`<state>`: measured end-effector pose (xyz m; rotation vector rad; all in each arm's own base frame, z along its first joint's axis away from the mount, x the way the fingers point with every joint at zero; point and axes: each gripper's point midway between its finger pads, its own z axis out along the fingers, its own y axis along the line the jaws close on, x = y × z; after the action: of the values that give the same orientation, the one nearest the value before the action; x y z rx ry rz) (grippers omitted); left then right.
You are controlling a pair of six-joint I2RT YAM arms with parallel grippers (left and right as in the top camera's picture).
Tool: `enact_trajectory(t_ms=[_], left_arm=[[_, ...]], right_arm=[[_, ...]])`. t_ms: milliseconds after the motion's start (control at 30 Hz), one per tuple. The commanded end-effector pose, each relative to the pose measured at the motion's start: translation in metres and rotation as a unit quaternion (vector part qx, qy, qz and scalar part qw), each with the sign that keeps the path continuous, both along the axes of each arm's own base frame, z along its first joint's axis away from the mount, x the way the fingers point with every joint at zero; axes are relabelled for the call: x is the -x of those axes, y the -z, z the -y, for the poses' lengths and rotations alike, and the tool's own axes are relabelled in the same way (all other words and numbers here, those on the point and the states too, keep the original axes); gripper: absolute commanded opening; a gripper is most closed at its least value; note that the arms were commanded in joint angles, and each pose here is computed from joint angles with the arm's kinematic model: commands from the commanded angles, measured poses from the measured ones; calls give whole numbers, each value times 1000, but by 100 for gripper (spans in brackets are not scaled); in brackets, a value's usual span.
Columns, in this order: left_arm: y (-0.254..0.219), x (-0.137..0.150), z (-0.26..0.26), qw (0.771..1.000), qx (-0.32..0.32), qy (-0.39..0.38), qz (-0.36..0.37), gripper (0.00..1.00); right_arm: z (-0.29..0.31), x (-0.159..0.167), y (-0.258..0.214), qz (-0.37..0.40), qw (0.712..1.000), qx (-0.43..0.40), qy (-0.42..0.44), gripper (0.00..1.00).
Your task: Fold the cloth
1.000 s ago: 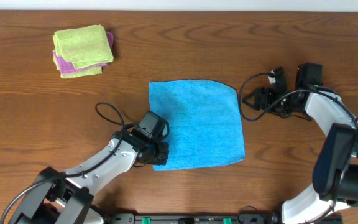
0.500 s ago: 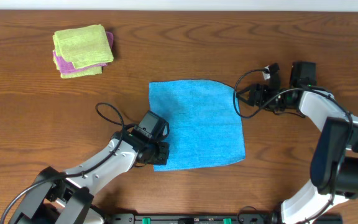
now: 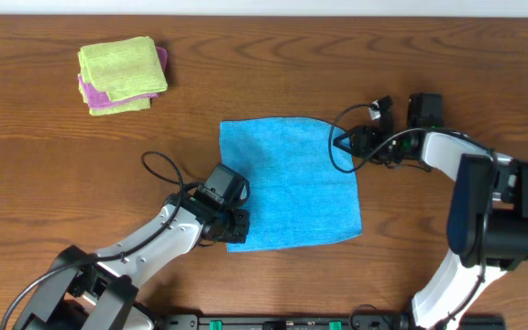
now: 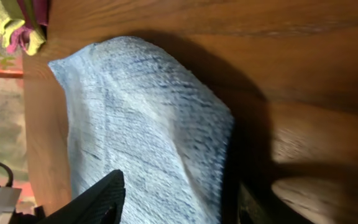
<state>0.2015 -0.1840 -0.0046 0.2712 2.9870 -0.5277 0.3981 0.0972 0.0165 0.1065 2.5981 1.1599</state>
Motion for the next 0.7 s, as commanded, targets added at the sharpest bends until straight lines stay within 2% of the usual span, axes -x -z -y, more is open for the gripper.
enact_trajectory(t_ms=[0, 267, 467, 667], left_arm=[[15, 16, -9, 999, -18, 4, -28, 6], [15, 16, -9, 999, -18, 5, -28, 6], [15, 16, -9, 999, -19, 5, -27, 6], [15, 17, -9, 999, -19, 6, -27, 6]], right_arm=[[-11, -1, -1, -11, 1000, -17, 1, 56], [-17, -18, -13, 5, 998, -55, 21, 56], [-26, -17, -13, -5, 997, -72, 19, 57], [-33, -32, -32, 57, 994, -94, 0, 58]])
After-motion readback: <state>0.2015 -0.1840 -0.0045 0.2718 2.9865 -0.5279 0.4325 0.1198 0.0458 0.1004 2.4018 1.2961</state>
